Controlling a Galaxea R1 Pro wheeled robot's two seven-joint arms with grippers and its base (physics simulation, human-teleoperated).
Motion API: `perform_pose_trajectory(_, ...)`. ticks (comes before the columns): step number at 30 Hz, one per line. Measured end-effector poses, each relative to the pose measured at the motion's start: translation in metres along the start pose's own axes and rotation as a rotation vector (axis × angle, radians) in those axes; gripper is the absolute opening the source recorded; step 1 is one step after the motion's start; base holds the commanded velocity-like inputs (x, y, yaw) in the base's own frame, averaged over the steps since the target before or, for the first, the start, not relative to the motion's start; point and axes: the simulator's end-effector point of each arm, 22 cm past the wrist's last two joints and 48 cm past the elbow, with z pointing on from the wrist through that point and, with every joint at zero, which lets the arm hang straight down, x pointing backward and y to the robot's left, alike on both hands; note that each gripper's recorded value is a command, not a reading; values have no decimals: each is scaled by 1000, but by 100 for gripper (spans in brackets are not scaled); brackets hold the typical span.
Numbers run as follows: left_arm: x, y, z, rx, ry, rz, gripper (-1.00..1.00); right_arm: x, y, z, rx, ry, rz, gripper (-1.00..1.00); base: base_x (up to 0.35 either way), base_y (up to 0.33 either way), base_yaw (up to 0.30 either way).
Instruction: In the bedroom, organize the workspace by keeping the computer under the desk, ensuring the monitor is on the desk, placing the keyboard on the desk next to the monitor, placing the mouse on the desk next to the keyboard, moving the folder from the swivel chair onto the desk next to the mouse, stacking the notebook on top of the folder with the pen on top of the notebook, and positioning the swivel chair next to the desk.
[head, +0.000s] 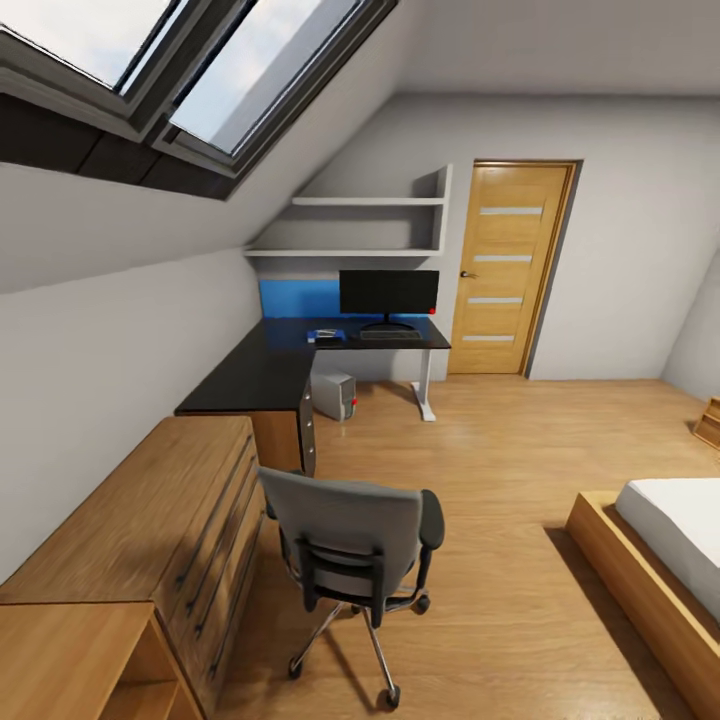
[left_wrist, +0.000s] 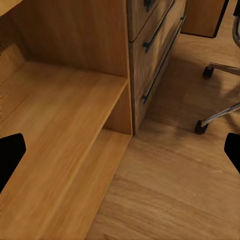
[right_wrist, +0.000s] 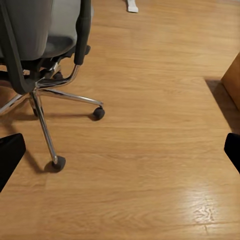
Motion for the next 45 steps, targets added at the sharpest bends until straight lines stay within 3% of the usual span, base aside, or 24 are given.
perform_pose_trajectory(45,0,0,0,0,1,0,100,1,0,0,0,5,-1,100,-55,49,0)
